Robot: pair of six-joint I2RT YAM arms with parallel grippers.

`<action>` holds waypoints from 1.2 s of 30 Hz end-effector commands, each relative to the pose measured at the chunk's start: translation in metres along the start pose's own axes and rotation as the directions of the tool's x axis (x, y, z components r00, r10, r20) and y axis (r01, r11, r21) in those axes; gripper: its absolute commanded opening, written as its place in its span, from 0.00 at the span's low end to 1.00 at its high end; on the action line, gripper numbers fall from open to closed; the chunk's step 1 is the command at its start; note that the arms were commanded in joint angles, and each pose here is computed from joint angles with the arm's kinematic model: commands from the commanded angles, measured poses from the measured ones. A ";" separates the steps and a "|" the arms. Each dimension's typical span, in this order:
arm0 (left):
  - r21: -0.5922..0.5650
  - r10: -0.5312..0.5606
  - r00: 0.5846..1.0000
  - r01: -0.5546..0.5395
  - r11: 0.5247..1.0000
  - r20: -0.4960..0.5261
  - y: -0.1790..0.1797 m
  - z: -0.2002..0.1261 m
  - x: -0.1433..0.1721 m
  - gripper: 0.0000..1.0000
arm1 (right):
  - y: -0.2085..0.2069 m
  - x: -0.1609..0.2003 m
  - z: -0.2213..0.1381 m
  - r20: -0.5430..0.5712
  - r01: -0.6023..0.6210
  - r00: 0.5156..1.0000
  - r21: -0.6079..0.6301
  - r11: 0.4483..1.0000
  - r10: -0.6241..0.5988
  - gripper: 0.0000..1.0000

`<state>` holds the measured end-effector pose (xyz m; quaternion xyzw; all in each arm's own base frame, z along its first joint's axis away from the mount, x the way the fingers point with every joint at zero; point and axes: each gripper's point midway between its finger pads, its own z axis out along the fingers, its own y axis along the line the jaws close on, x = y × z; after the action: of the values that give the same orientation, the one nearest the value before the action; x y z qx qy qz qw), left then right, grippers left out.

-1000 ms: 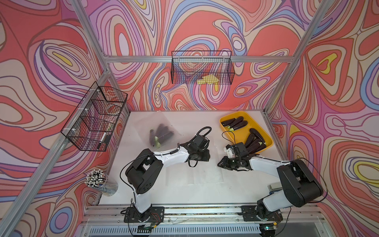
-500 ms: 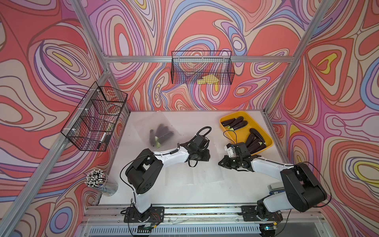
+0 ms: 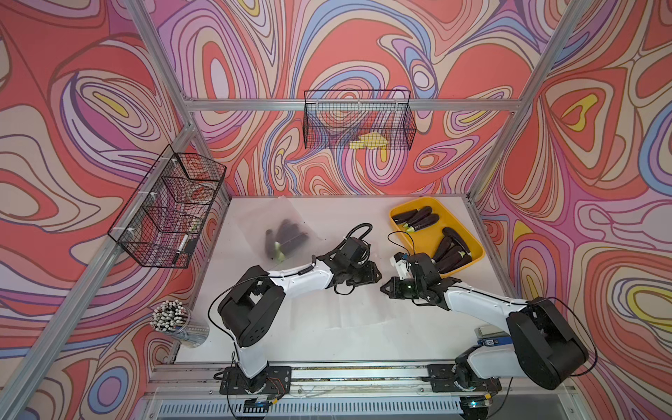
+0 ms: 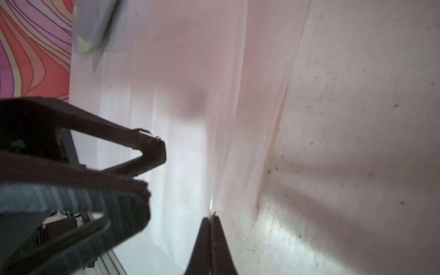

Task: Place the eggplant in a zip-top bag and seal the zipper
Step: Pick up the zipper food storage bag.

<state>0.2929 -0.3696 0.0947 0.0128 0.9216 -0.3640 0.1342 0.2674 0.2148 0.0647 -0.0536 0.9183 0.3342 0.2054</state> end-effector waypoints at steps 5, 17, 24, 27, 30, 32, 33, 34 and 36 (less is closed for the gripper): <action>-0.009 -0.048 0.999 0.048 0.999 -0.025 0.010 0.016 0.010 0.35 | 0.019 -0.007 0.005 0.042 0.060 0.997 -0.011 0.998 -0.060 0.02; -0.062 -0.052 0.998 0.050 0.997 -0.025 0.026 0.014 0.017 0.24 | 0.025 -0.013 0.004 0.068 0.062 0.996 -0.013 0.998 -0.061 0.02; -0.017 -0.075 0.997 0.075 0.997 -0.027 0.020 0.017 0.018 0.10 | 0.028 -0.013 0.008 0.063 0.066 0.996 -0.006 0.998 -0.066 0.02; -0.008 -0.082 0.996 0.082 0.997 -0.033 0.019 0.016 0.019 0.05 | 0.027 -0.013 0.008 0.066 0.061 0.996 -0.002 0.998 -0.060 0.02; 0.008 -0.093 0.994 0.093 0.996 -0.051 0.017 0.018 0.022 0.08 | 0.028 -0.014 0.008 0.075 0.059 0.995 -0.007 0.998 -0.058 0.02; -0.007 -0.087 0.995 0.087 0.996 -0.047 0.019 0.017 0.022 0.20 | 0.028 -0.014 0.008 0.073 0.060 0.996 -0.010 0.998 -0.059 0.02; -0.025 -0.078 0.996 0.077 0.997 -0.042 0.022 0.016 0.021 0.24 | 0.029 -0.013 0.009 0.071 0.062 0.996 -0.012 0.998 -0.061 0.02; -0.037 -0.070 0.997 0.068 0.997 -0.036 0.023 0.014 0.020 0.28 | 0.029 -0.013 0.009 0.070 0.064 0.996 -0.013 0.998 -0.063 0.02; -0.048 -0.054 0.998 0.053 0.997 -0.032 0.024 0.012 0.019 0.34 | 0.030 -0.011 0.011 0.058 0.068 0.996 -0.022 0.997 -0.067 0.02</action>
<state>0.2865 -0.3672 0.0692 -0.0142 0.9248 -0.3627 0.1143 0.2668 0.2346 0.0704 -0.0679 0.9145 0.3268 0.2286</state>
